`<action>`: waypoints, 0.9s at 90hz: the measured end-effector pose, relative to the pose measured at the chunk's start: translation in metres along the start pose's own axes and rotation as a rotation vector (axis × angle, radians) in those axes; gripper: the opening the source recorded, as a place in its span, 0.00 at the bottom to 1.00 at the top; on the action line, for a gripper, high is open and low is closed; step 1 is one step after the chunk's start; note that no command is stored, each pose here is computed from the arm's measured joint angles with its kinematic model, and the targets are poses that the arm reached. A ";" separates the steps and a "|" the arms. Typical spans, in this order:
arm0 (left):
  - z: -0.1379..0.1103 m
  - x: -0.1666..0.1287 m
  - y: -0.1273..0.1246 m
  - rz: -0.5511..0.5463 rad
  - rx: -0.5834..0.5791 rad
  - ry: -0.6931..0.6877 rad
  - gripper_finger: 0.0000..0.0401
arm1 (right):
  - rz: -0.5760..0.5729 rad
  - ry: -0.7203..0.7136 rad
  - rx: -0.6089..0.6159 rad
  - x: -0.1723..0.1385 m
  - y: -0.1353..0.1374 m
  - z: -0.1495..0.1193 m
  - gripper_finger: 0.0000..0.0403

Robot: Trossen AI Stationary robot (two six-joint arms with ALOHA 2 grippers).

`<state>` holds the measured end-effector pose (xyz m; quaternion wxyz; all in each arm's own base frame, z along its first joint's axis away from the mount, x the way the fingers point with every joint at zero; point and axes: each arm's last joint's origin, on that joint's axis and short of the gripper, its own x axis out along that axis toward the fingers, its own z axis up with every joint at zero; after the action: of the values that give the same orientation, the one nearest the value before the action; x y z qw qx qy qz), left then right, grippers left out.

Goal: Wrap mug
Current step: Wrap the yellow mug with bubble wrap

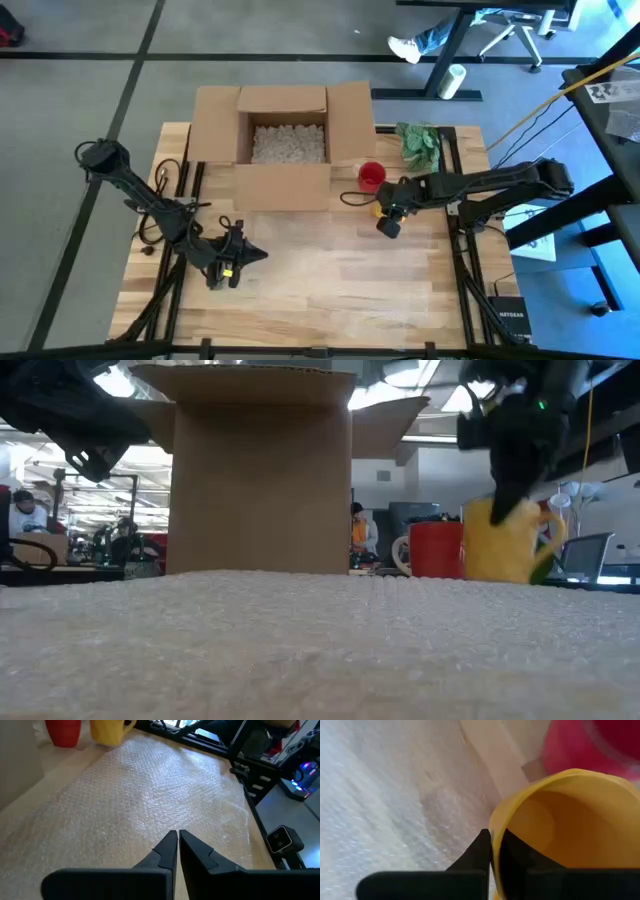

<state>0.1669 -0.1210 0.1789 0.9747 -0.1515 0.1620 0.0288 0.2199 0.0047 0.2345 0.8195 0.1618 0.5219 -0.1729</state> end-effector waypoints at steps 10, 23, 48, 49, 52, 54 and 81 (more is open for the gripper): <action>0.000 0.000 0.000 0.000 0.011 0.000 0.00 | 0.017 -0.072 -0.018 -0.022 0.013 0.013 0.01; 0.001 0.001 0.001 0.006 0.010 -0.002 0.00 | 0.098 -0.123 -0.046 -0.041 0.035 0.025 0.01; 0.002 0.003 0.004 0.022 0.014 -0.007 0.00 | 0.158 0.049 -0.170 -0.004 0.101 0.029 0.00; 0.002 0.003 0.004 0.022 0.017 -0.007 0.00 | 0.156 0.055 -0.175 -0.001 0.104 0.029 0.00; 0.002 0.003 0.004 0.022 0.029 -0.006 0.00 | 0.153 0.069 -0.189 0.003 0.112 0.031 0.00; 0.002 0.003 0.004 0.022 0.037 -0.006 0.00 | 0.150 0.080 -0.199 0.007 0.117 0.031 0.00; 0.000 0.002 0.003 0.018 -0.017 0.004 0.00 | 0.172 0.104 -0.296 0.020 0.176 0.048 0.00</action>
<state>0.1682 -0.1183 0.1779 0.9727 -0.1583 0.1650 0.0387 0.3455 0.1372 0.2503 0.8180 0.0922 0.5676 -0.0151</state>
